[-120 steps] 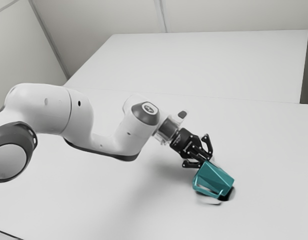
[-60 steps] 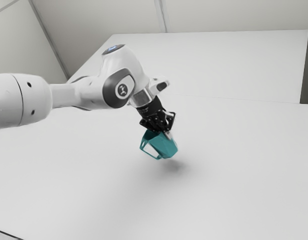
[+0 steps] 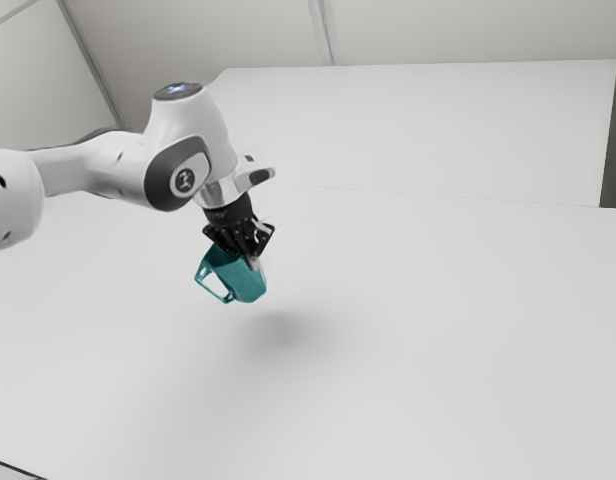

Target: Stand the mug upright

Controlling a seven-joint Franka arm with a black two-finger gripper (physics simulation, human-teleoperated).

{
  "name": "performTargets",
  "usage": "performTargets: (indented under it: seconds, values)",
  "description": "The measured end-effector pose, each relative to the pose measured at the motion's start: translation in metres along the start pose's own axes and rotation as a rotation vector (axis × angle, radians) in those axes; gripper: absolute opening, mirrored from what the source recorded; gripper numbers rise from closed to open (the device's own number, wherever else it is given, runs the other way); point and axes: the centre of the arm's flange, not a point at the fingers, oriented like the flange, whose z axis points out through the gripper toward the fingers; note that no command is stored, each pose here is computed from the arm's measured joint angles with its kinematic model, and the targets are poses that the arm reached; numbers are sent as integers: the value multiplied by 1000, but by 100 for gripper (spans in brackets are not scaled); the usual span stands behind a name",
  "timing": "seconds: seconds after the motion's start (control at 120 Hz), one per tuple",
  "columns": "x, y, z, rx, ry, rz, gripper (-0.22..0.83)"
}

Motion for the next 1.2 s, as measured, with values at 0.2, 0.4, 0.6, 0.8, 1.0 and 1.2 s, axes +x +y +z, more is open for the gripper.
performTargets:
  seconds: [0.2, 0.4, 0.6, 0.8, 1.0, 1.2]
  values:
    - [-9, 5, 25, 15, -42, 22, -17]
    - [-8, 30, 58, 24, -73, 69, -17]
    - [-6, 10, 80, 23, -91, 28, -17]
    - [-5, 5, 88, 19, -90, 16, -6]
    - [-6, 7, 74, 8, -70, 24, 33]
    - [-10, 5, 37, -6, -24, 30, 50]
